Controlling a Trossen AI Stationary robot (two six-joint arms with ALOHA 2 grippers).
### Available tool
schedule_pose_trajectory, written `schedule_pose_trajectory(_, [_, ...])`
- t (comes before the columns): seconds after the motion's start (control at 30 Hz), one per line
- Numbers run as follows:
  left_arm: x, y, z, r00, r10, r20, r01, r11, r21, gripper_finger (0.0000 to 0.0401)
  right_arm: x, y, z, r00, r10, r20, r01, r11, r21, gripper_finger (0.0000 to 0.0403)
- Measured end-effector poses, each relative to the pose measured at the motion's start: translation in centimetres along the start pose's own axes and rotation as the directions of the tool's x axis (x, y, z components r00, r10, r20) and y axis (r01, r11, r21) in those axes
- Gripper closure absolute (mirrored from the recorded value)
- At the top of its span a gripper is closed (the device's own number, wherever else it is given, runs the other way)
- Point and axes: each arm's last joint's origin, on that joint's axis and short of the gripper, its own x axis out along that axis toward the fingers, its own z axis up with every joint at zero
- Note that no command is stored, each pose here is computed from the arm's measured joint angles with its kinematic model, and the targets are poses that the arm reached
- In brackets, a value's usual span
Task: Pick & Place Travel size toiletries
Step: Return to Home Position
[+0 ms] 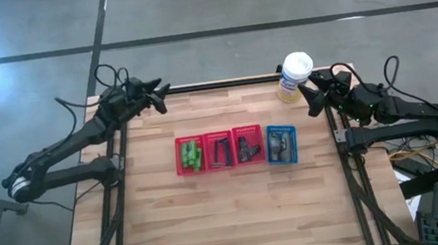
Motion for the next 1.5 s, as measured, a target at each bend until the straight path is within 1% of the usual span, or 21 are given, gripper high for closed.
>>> schedule_pose_trajectory(0.07, [0.0, 0.0, 0.0, 1.0, 0.001, -0.004, -0.001, 1.0, -0.001, 0.0179, 0.0, 0.0, 0.0, 1.0, 0.001, 0.002, -0.001, 1.0, 0.002, 0.0084])
schedule_pose_trajectory(0.2, [-0.6, 0.0, 0.1, 1.0, -0.002, 0.004, 0.002, 0.998, -0.058, 0.0179, 0.0, 0.0, 0.0, 1.0, 0.0, 0.0, 0.0, 1.0, 0.001, 0.0071])
schedule_pose_trajectory(0.27, [-1.4, 0.3, 0.3, 0.998, 0.017, 0.057, -0.018, 1.0, 0.012, 0.0179, 0.0, 0.0, 0.0, 1.0, 0.0, 0.001, 0.0, 1.0, 0.001, 0.0065])
schedule_pose_trajectory(0.3, [-1.8, 0.4, 0.5, 0.994, 0.017, 0.11, -0.025, 0.997, 0.076, 0.0179, 0.0, 0.0, 0.0, 1.0, 0.001, 0.001, -0.001, 1.0, 0.001, 0.0061])
schedule_pose_trajectory(0.37, [-2.6, 1.0, 0.2, 0.978, -0.01, 0.208, -0.033, 0.978, 0.206, 0.0179, 0.0, 0.0, 0.0, 1.0, 0.0, 0.002, 0.0, 1.0, 0.002, 0.0055])
schedule_pose_trajectory(0.4, [-3.0, 1.4, -0.2, 0.965, -0.021, 0.26, -0.046, 0.968, 0.249, 0.0179, 0.0, 0.0, 0.0, 1.0, 0.0, 0.002, 0.0, 1.0, 0.002, 0.0052])
schedule_pose_trajectory(0.47, [-4.0, 2.5, -1.2, 0.936, -0.029, 0.351, -0.074, 0.958, 0.277, 0.0179, 0.0, 0.0, 0.0, 1.0, 0.0, 0.001, 0.0, 1.0, 0.001, 0.0048])
schedule_pose_trajectory(0.5, [-4.5, 3.1, -1.8, 0.921, -0.023, 0.388, -0.089, 0.96, 0.267, 0.0179, 0.0, 0.0, 0.0, 1.0, 0.0, 0.001, 0.0, 1.0, 0.001, 0.0046])
schedule_pose_trajectory(0.57, [-5.5, 4.2, -3.2, 0.907, -0.004, 0.42, -0.098, 0.97, 0.221, 0.0179, 0.0, 0.0, 0.0, 1.0, 0.001, 0.001, -0.001, 1.0, 0.002, 0.0044])
schedule_pose_trajectory(0.67, [-7.0, 5.3, -5.0, 0.902, 0.038, 0.43, -0.099, 0.988, 0.12, 0.0179, 0.0, 0.0, 0.0, 1.0, 0.0, 0.001, 0.0, 1.0, 0.002, 0.0046])
schedule_pose_trajectory(0.73, [-7.9, 5.7, -5.7, 0.889, 0.071, 0.452, -0.123, 0.989, 0.087, 0.0179, 0.0, 0.0, 0.0, 1.0, 0.001, 0.001, -0.001, 1.0, 0.001, 0.0051])
schedule_pose_trajectory(0.93, [-10.2, 7.1, -7.6, 0.862, 0.118, 0.493, -0.199, 0.973, 0.116, 0.0179, 0.0, 0.0, 0.0, 1.0, 0.001, 0.001, -0.001, 1.0, 0.002, 0.0069])
schedule_pose_trajectory(0.97, [-10.5, 7.2, -7.6, 0.858, 0.122, 0.499, -0.207, 0.971, 0.117, 0.0179, 0.0, 0.0, 0.0, 1.0, 0.001, 0.001, -0.001, 1.0, 0.002, 0.0072])
schedule_pose_trajectory(1.07, [-11.1, 7.9, -8.3, 0.879, 0.198, 0.435, -0.249, 0.966, 0.064, 0.0179, 0.0, 0.0, 0.0, 1.0, 0.0, 0.001, 0.0, 1.0, 0.002, 0.0075])
schedule_pose_trajectory(1.17, [-11.8, 8.2, -8.7, 0.87, 0.253, 0.423, -0.287, 0.958, 0.018, 0.0179, 0.0, 0.0, 0.0, 1.0, 0.001, 0.001, -0.001, 1.0, 0.002, 0.007])
schedule_pose_trajectory(1.23, [-11.7, 8.6, -9.2, 0.875, 0.301, 0.38, -0.319, 0.948, -0.015, 0.0179, 0.0, 0.0, 0.0, 1.0, 0.001, 0.0, -0.001, 1.0, 0.001, 0.0064])
schedule_pose_trajectory(1.3, [-11.7, 8.7, -9.2, 0.87, 0.312, 0.381, -0.33, 0.944, -0.02, 0.0179, 0.0, 0.0, 0.0, 1.0, -0.001, -0.002, 0.001, 1.0, -0.001, 0.0056])
schedule_pose_trajectory(1.5, [-11.6, 8.9, -9.4, 0.877, 0.329, 0.35, -0.338, 0.94, -0.036, 0.0179, 0.0, 0.0, -0.1, 1.0, -0.002, -0.005, 0.002, 1.0, -0.004, 0.0042])
